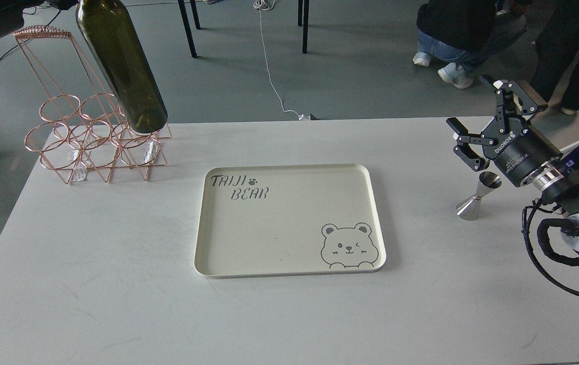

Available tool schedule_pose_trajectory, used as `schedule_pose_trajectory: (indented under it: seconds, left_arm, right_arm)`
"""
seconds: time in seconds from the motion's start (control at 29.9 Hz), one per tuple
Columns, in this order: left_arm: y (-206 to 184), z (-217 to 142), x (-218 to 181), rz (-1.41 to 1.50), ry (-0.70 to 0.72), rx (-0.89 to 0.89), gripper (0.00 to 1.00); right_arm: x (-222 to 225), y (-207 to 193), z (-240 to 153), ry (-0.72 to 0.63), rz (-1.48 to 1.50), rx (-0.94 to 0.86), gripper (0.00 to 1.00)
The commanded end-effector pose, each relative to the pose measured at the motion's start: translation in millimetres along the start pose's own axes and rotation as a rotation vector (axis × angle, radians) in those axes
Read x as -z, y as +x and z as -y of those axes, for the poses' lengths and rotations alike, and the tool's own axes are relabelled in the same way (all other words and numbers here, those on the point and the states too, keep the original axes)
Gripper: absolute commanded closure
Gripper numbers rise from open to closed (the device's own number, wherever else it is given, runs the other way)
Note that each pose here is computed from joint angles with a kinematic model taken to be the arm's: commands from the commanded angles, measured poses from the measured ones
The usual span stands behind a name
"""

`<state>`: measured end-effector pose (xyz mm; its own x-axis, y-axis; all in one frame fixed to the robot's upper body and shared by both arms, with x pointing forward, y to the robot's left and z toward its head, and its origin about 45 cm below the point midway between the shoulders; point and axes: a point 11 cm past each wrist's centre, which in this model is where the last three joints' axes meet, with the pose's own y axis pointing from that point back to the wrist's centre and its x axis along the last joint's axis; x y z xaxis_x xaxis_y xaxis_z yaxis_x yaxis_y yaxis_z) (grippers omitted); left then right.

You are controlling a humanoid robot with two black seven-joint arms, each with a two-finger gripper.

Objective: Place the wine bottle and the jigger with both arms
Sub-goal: 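Lift the wine bottle with the left gripper over the copper rack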

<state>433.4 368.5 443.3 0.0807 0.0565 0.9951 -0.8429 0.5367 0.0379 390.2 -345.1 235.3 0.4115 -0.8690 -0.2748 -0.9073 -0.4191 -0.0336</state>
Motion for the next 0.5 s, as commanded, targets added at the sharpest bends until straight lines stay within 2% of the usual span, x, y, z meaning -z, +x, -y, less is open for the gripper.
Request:
schedule_pose_trajectory:
  seconds: [0.0,0.47]
  left_arm:
    - [-13.6,0.1,9.7,0.004,0.029,0.038,0.85]
    - [-25.8,15.3,30.6,0.020,0.093,0.033,0.85]
  right_arm:
    - [0.0,-0.1,0.0,0.000,-0.002,0.001,0.04]
    - [-2.9,0.2,-2.0,-0.006,0.002,-0.002,0.04]
